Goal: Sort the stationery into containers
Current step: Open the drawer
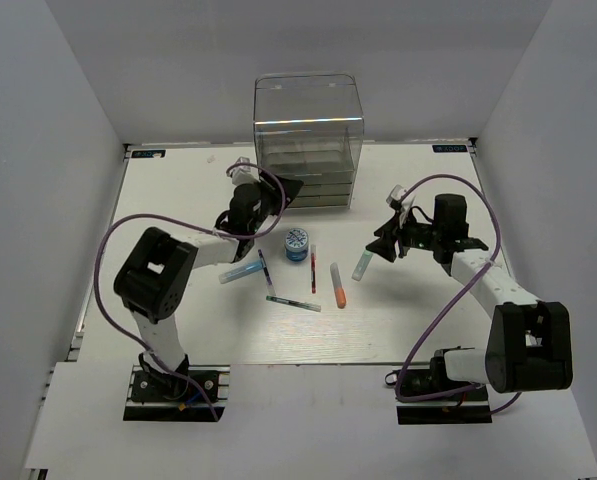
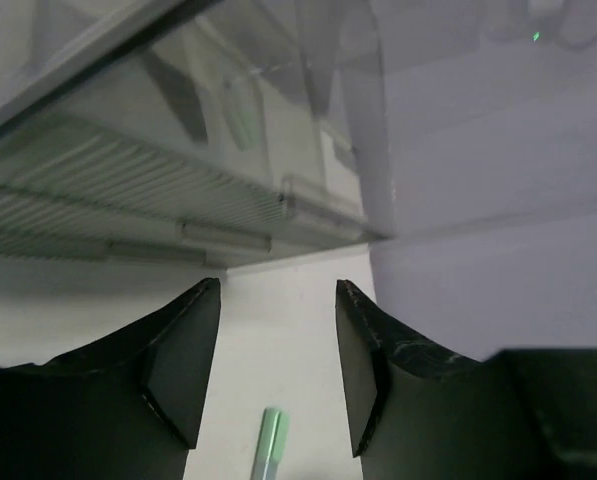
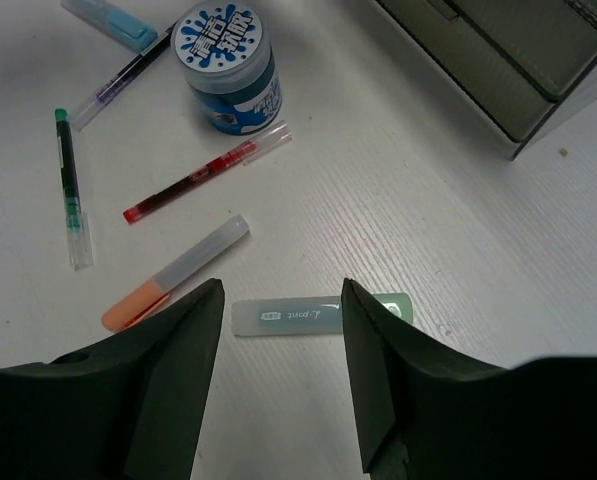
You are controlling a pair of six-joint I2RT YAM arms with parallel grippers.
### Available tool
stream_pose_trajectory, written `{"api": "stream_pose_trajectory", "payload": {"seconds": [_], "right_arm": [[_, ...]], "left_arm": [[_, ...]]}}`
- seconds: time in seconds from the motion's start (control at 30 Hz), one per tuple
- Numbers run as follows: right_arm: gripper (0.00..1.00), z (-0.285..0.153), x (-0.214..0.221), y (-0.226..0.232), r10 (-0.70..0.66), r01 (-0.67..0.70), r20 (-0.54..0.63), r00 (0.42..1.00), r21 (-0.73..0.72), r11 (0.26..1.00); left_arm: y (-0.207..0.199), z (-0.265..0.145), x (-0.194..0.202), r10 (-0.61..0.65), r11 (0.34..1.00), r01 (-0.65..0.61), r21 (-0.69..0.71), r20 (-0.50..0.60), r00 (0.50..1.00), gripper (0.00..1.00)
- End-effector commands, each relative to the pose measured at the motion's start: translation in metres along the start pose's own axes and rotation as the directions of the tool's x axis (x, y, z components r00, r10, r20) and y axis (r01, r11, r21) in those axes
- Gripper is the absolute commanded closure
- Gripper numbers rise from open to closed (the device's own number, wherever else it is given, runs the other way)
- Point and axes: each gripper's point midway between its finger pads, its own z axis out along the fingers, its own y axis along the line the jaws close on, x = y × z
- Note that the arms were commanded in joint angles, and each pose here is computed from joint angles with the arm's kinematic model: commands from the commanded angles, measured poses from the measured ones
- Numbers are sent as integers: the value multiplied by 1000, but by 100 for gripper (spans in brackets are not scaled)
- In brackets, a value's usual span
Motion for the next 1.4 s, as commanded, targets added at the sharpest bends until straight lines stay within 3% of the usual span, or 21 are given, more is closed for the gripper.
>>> {"api": "stream_pose_trajectory", "payload": {"seconds": [0.0,0.2,0.33,0.5,0.77,1.27,1.33,1.37], "right_arm": [[44,1,-18,0,-115,116,71,991,-12,993],[45,1,-15,0,-133,134,79,988,-11,991],[45,1,-15,2,-139,141,85,987,-17,990],[46,1,-12,5,-135,137,86,987,-22,990],[50,0,-14,10,-185,189,94,978,-40,981],[50,26,-31,33,-308,321,105,945,-138,937],[50,28,-30,33,-307,318,98,947,-139,938],[50,29,-31,34,-309,321,99,946,-142,936]], "left_arm": [[-35,19,-28,-29,996,19,84,115,993,41],[-35,39,-27,-61,996,51,74,134,989,53],[-32,46,-28,-68,997,61,54,144,987,53],[-27,48,-29,-96,994,87,60,165,982,74],[-45,35,-38,-95,988,69,140,190,977,98],[-80,-9,-47,-17,977,-27,209,207,978,98],[-75,-7,-41,-10,979,-28,200,186,982,87],[-73,-5,-40,-17,983,-16,186,174,985,66]]}}
